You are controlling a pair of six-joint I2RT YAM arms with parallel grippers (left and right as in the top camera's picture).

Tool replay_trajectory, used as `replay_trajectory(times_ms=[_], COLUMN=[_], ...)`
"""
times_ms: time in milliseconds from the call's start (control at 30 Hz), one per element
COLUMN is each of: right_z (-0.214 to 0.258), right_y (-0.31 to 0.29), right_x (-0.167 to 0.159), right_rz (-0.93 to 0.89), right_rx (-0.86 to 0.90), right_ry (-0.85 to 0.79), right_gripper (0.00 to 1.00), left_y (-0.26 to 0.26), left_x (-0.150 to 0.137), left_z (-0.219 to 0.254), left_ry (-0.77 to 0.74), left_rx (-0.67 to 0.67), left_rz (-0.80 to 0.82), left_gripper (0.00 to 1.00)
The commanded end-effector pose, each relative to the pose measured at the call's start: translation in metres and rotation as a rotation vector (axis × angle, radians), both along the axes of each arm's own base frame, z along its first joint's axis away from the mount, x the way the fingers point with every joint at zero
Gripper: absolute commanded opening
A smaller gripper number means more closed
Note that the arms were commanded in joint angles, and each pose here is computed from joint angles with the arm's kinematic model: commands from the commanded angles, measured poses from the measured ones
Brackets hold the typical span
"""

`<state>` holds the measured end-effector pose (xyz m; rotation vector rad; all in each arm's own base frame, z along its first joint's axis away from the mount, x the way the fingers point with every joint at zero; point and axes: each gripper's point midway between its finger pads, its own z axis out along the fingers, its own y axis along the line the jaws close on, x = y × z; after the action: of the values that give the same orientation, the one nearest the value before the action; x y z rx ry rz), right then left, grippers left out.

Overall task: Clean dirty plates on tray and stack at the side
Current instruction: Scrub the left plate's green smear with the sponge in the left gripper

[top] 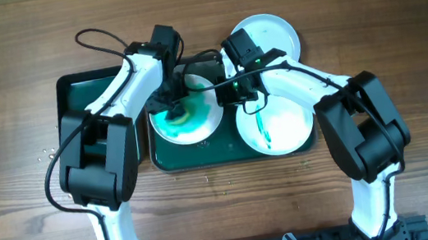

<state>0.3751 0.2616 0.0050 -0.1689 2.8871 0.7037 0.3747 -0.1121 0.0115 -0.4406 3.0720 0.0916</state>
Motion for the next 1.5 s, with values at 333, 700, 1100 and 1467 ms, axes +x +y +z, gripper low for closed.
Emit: replay_trajectory(times_ms=[333,700,1100,1467], right_z=[-0.016,-0.016,-0.016,-0.016], right_y=[-0.006,-0.007,-0.007,-0.007], right_x=[-0.009,-0.009,-0.009,-0.009], right_rz=[0.001,0.0,0.0,0.0], right_rx=[-0.014,-0.016,-0.016,-0.016], right_ry=[0.057,0.059,0.059,0.06], right_gripper=[0.04,0.04,0.04,0.04], left_y=[-0.103,-0.052,0.044,-0.074], left_x=[-0.03,0.024,0.02,-0.033], left_z=[0.022,-0.009,0.01,0.017], left_ry=[0.086,-0.079,-0.046,0.155], left_rx=[-0.691,-0.298,0.245,-0.418], left_rz=[-0.412,-0.269,-0.097,-0.374], left_gripper=[0.04,0.04,0.04,0.04])
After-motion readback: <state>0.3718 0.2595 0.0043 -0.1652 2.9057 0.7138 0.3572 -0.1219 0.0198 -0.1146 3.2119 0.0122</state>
